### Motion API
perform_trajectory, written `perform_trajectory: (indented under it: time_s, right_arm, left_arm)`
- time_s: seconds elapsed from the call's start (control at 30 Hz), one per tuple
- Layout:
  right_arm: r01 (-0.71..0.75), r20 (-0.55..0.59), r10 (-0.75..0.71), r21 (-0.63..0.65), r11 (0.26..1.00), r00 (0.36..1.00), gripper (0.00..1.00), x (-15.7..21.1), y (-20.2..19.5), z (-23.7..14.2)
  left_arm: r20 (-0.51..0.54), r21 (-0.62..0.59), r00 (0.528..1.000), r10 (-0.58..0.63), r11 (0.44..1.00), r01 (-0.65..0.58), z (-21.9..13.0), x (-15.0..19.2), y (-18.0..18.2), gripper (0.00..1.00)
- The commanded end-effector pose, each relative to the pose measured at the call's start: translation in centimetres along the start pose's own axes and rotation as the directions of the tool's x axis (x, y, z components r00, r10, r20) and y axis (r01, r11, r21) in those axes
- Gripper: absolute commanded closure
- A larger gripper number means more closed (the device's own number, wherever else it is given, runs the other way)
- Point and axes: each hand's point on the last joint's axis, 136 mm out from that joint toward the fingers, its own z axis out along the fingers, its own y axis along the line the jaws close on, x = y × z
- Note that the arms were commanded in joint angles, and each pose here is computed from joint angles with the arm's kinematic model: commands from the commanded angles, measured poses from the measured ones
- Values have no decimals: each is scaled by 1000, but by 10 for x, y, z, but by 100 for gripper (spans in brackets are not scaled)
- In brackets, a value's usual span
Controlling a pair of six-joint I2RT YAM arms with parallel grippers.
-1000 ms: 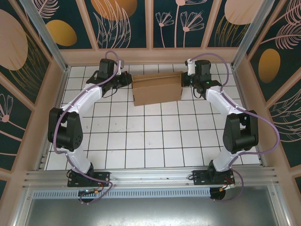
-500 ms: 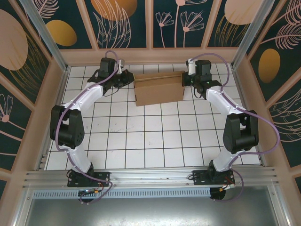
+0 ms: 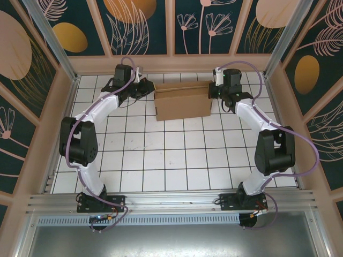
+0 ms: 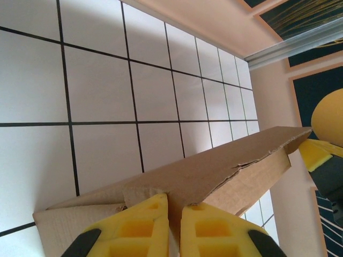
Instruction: Fold the paper box
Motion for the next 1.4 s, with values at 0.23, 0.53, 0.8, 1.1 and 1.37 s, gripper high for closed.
perform_trajectory:
  time_s: [0.23, 0.53, 0.8, 1.1, 1.37]
  right_arm:
    - [31, 2, -31, -88, 996, 1000, 100, 4, 24, -5]
    - [42, 34, -38, -99, 994, 999, 100, 9, 27, -12]
    - [59, 48, -53, -121, 991, 997, 100, 26, 34, -17]
    - [65, 40, -60, -113, 991, 997, 100, 41, 36, -19]
    - [83, 48, -78, -115, 990, 996, 100, 44, 38, -20]
  left_arm:
    - [-104, 38, 990, 99, 995, -95, 8, 27, -8, 88]
    - [-121, -5, 980, 160, 987, -162, 8, 37, 9, 86]
    - [-134, -4, 977, 165, 986, -168, 6, 46, 14, 82]
    - [-40, 21, 977, 210, 978, -209, -12, 32, -7, 47]
    - [32, -23, 982, 188, 982, -188, -23, 21, -9, 7]
